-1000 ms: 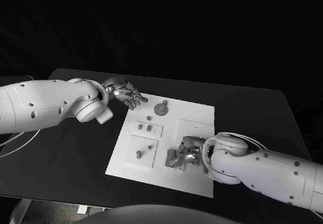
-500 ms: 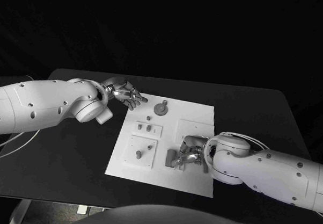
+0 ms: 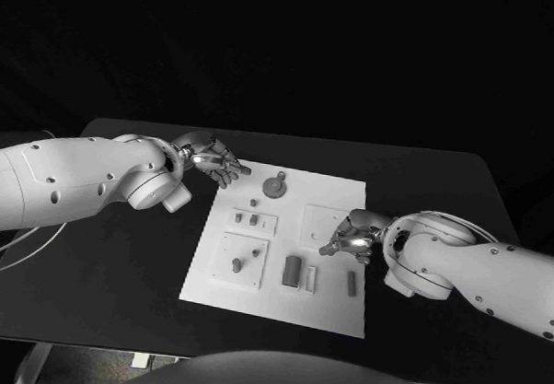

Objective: Assemble the parts on the task board

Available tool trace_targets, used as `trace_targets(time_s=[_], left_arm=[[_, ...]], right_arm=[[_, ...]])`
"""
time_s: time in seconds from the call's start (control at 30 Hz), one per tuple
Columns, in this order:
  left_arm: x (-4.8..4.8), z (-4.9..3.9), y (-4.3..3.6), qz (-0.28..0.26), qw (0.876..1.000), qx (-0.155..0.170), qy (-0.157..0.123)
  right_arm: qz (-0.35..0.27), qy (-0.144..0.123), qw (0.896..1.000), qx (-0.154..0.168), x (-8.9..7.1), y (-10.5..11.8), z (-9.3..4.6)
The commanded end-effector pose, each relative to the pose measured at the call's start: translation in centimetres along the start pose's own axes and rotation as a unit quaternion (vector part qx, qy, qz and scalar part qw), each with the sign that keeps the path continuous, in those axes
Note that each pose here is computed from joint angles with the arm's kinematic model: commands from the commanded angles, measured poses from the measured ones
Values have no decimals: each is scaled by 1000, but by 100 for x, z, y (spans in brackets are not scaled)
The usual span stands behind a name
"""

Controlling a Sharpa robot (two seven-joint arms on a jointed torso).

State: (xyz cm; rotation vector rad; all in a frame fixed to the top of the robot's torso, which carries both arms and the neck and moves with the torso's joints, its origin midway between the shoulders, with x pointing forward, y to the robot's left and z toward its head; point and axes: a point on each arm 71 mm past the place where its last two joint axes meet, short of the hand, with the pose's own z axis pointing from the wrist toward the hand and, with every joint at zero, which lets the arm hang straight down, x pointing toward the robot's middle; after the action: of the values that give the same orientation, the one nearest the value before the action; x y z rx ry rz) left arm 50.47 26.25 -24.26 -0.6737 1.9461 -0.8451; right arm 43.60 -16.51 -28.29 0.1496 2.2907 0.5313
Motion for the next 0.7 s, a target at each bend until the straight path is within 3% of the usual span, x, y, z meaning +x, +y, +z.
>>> trace_targets(time_s=[0.03,0.23,0.47,0.7], left_arm=[[-4,7,-27,2,1000,10,-4],[-10,7,-23,3,1000,9,-5],[-27,-7,-8,5,1000,5,-13],[-24,-14,-9,4,1000,6,-12]], right_arm=[[22,35,999,16,38,-95,-26],[-2,57,998,37,73,-225,-96],[-35,55,995,78,112,-367,-157],[-49,58,993,93,138,-448,-172]])
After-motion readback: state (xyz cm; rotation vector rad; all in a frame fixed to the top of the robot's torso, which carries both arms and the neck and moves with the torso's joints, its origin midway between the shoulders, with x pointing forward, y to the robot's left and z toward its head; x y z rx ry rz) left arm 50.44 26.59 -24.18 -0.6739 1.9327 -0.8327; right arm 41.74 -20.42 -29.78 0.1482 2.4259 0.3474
